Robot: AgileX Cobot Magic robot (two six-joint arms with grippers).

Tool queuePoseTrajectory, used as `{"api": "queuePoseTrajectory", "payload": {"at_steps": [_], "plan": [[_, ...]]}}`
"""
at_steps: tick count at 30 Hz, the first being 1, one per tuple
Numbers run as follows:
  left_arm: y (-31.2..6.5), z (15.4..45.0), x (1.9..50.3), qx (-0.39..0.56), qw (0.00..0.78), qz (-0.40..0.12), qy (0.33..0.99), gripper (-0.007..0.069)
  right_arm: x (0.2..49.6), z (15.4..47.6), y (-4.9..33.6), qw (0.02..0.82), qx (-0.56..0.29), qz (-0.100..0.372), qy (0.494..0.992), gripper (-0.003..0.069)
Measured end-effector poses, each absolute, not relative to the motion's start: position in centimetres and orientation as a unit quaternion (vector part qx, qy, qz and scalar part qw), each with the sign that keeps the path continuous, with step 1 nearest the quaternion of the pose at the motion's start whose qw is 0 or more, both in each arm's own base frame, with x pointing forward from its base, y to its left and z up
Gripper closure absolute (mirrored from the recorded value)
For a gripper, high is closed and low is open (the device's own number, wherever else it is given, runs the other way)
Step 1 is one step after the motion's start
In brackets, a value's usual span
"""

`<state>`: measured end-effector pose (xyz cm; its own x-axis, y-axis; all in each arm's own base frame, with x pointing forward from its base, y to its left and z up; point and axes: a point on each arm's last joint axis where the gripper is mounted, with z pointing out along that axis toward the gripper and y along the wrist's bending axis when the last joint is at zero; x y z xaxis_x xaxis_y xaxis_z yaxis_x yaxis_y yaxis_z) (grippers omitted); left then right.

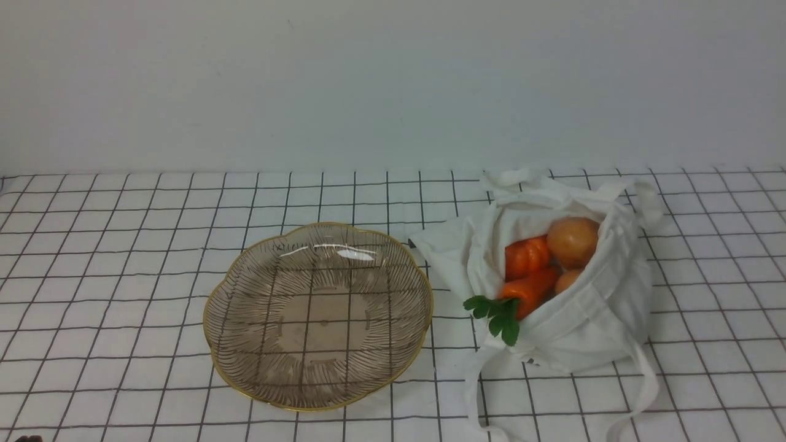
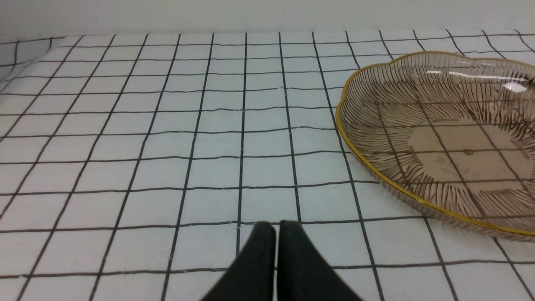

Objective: Take vegetables from bag on white checkered tablecloth place on plate.
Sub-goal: 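Reach into the cloth bag and grasp a vegetable inside it with the right gripper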

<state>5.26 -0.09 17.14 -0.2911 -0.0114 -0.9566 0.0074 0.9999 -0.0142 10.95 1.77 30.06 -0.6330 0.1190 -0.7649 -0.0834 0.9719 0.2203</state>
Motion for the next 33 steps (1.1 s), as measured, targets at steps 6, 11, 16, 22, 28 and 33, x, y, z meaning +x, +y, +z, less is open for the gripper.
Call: {"api": "queuePoseTrajectory", "payload": {"at_steps": [6,11,16,22,28,33], "plan": [[-0.1,17.1,5.3,-0.001,0.595,-0.008,0.803,0.0633,16.5,29.6,4.6,0.355,-0.078,0.204,0.909,0.0625],[-0.1,17.1,5.3,-0.001,0.595,-0.008,0.803,0.0633,21.5,29.9,9.3,0.301,-0.166,0.257,0.903,0.0458],[-0.1,17.1,5.3,-0.001,0.595,-0.008,0.803,0.0633,25.7,29.6,11.6,0.242,-0.088,0.277,0.926,0.0321],[-0.1,17.1,5.3,-0.001,0.595,-0.008,0.803,0.0633,30.7,28.1,12.3,0.196,-0.003,0.238,0.951,0.022],[-0.1,17.1,5.3,-0.001,0.595,-0.008,0.803,0.0633,33.9,25.5,13.1,0.151,0.072,0.235,0.958,0.0176],[-0.1,17.1,5.3,-0.001,0.595,-0.008,0.803,0.0633,35.0,22.7,13.4,0.103,0.128,0.224,0.961,0.017]]}}
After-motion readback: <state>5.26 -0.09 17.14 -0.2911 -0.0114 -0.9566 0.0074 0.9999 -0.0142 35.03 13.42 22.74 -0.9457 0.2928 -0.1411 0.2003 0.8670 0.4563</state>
